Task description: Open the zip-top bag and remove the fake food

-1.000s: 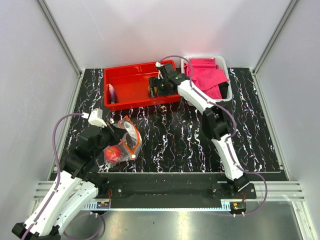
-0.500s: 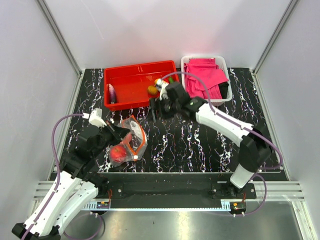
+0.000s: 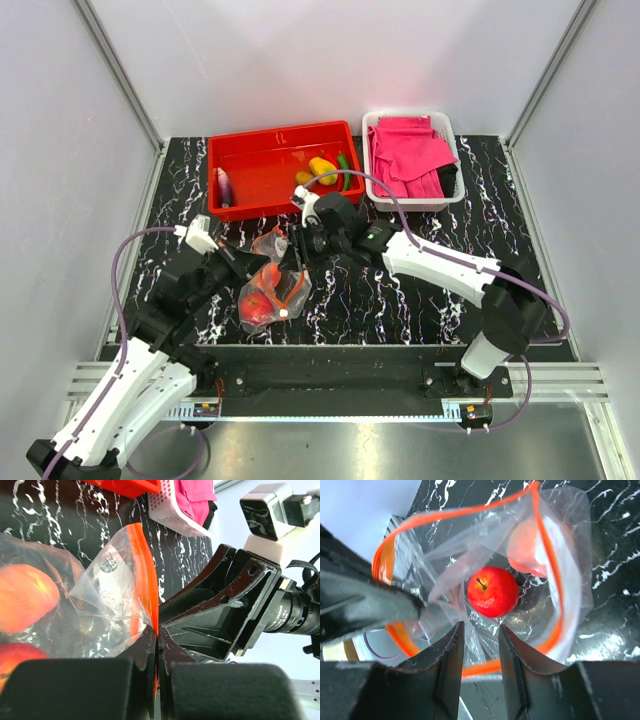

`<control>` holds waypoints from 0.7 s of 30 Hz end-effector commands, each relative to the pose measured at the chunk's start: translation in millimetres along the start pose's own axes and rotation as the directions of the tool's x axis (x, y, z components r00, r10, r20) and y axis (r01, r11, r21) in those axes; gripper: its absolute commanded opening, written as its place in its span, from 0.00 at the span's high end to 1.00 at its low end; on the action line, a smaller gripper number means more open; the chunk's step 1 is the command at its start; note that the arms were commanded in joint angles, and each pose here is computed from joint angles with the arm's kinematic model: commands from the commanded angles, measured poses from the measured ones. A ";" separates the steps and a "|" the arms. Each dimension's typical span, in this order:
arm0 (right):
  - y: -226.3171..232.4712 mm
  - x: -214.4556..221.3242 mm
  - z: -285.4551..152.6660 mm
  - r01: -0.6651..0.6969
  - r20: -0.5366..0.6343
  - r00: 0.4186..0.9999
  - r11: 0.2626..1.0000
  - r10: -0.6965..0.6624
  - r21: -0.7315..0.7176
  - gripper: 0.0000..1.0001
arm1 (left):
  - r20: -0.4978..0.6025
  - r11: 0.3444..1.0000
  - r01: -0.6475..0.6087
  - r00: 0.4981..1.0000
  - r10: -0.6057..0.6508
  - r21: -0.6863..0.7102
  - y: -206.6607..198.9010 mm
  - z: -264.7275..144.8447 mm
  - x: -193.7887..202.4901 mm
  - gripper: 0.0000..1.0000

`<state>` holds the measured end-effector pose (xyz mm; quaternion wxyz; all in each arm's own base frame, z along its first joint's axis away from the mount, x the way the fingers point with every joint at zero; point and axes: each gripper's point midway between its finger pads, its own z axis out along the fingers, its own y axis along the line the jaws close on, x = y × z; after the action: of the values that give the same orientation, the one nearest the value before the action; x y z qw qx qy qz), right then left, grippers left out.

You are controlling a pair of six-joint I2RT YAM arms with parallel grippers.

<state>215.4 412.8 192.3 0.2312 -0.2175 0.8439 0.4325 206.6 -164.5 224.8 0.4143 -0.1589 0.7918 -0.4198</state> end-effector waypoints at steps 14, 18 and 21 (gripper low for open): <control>-19.4 -11.3 77.7 0.000 0.016 1.000 1.000 0.000 0.019 0.44 | -0.019 0.991 0.051 0.999 -0.049 0.125 -21.6 10.7 2.2 1.00; -24.7 -7.2 90.5 -0.021 0.008 1.000 1.000 0.021 0.011 0.31 | -0.021 0.990 0.058 0.998 -0.056 0.127 -19.7 14.2 3.8 1.00; -26.1 -7.8 97.0 -0.030 0.009 0.999 1.000 0.030 0.003 0.25 | -0.026 0.989 0.061 0.998 -0.058 0.132 -19.0 15.8 5.3 1.00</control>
<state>244.9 459.0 114.0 0.2015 -0.2035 0.8671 0.4075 212.8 -179.5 219.4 0.3948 -0.1652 0.7799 -0.4567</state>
